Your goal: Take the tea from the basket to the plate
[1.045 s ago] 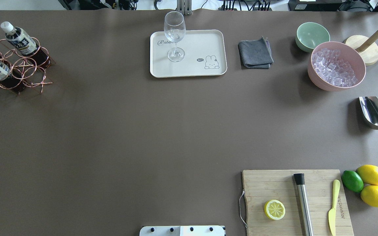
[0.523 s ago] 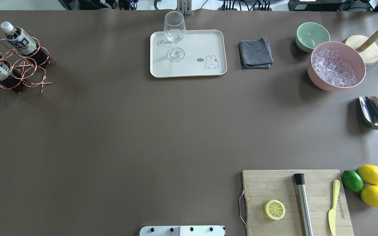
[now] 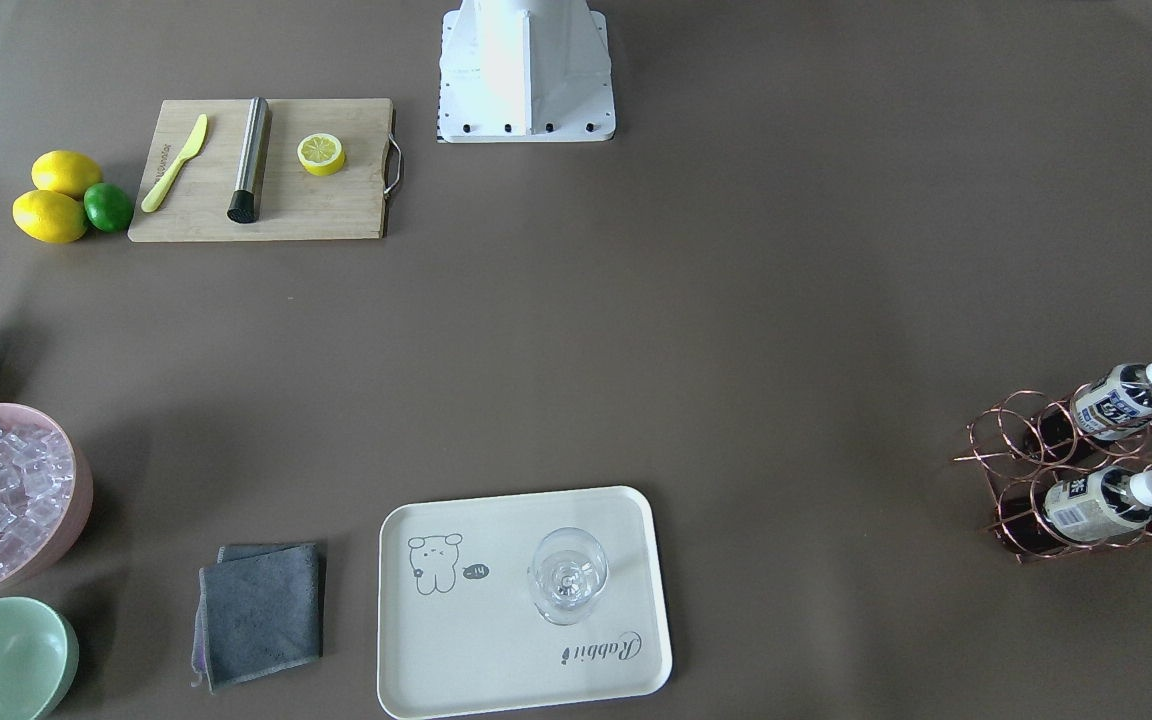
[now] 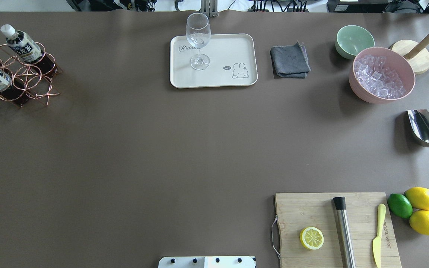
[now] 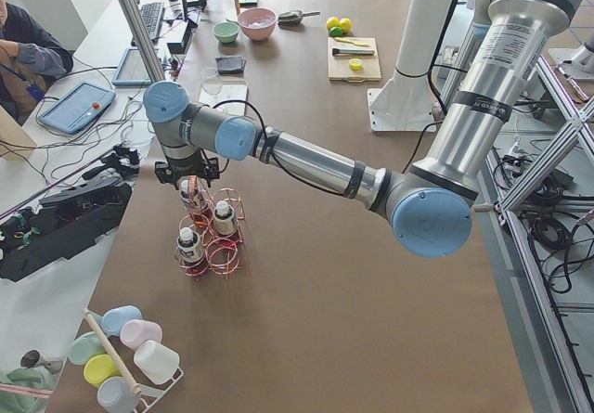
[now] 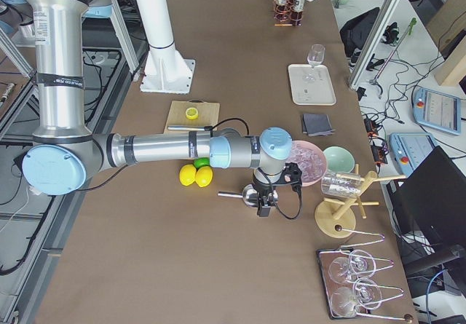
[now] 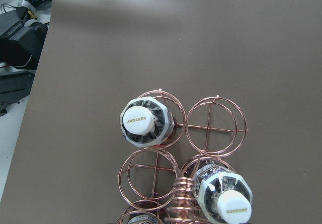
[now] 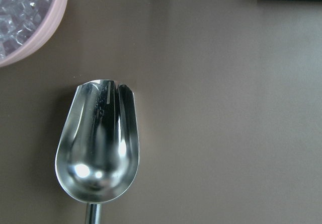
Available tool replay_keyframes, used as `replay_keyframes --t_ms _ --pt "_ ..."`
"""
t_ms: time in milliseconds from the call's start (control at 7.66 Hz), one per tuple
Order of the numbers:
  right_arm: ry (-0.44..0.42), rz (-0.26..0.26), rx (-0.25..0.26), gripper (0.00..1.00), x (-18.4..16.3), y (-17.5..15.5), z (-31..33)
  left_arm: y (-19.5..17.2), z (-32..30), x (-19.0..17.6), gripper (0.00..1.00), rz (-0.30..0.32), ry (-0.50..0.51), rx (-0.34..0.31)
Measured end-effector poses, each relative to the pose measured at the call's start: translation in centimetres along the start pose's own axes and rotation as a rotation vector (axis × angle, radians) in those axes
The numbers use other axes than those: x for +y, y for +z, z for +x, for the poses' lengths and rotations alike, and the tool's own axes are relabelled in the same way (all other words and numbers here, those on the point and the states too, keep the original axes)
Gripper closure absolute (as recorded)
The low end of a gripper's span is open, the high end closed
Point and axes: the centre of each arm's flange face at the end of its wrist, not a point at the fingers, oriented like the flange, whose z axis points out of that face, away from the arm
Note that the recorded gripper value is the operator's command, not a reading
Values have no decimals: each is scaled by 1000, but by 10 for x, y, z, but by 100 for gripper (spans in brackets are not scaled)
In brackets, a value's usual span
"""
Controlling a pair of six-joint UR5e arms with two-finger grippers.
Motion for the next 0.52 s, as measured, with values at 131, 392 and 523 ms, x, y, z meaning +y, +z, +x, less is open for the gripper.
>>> replay_keyframes --t_ms 131,392,523 --pt "-1 -1 0 0 0 0 0 0 0 2 31 -1 15 0" --pt "-1 -1 -1 0 0 1 -1 3 3 9 65 -4 32 5" --pt "-2 -2 -1 0 0 1 -1 4 3 10 79 -4 35 5"
